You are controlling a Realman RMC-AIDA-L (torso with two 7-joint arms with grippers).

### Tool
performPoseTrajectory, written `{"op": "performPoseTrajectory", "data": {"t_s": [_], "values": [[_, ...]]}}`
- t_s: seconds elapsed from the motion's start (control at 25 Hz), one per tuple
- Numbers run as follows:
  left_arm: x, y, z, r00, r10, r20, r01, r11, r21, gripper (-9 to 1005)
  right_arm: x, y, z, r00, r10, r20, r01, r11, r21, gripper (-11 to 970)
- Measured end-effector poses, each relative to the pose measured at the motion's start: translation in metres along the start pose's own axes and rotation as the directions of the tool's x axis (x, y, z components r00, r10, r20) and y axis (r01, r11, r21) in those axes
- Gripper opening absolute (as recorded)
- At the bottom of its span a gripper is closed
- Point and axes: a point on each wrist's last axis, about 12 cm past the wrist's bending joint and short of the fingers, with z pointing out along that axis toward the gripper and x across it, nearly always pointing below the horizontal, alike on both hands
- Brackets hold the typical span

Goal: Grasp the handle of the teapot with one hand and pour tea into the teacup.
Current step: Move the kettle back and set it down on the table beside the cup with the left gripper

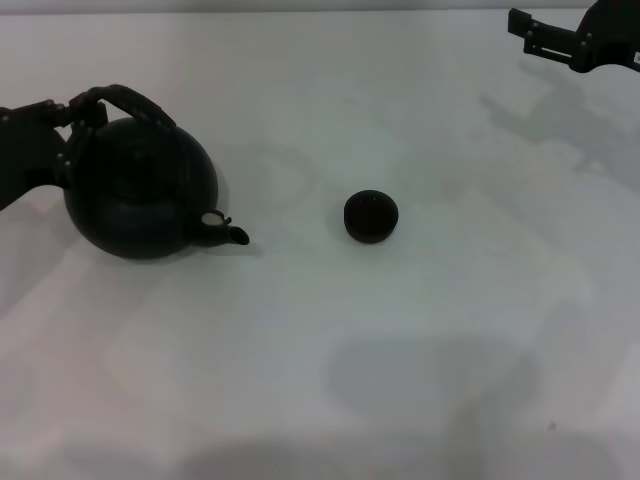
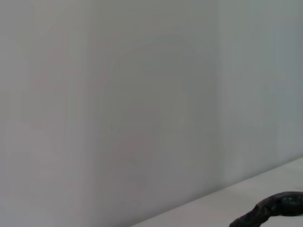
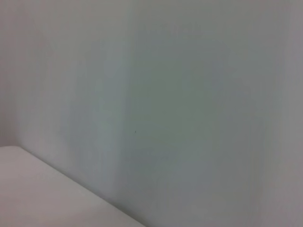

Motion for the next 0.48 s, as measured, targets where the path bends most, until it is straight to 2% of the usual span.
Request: {"op": "performPoseTrajectory", "data": {"t_s": [0.48], "values": [[0.0042, 0.0017, 0.0014, 1.000, -0.025, -0.011, 0.024, 0.999, -0.040, 123, 0.0046, 0.0013, -0.0011, 1.000, 0.016, -0.008, -0.016, 1.000, 0.001, 860]]}}
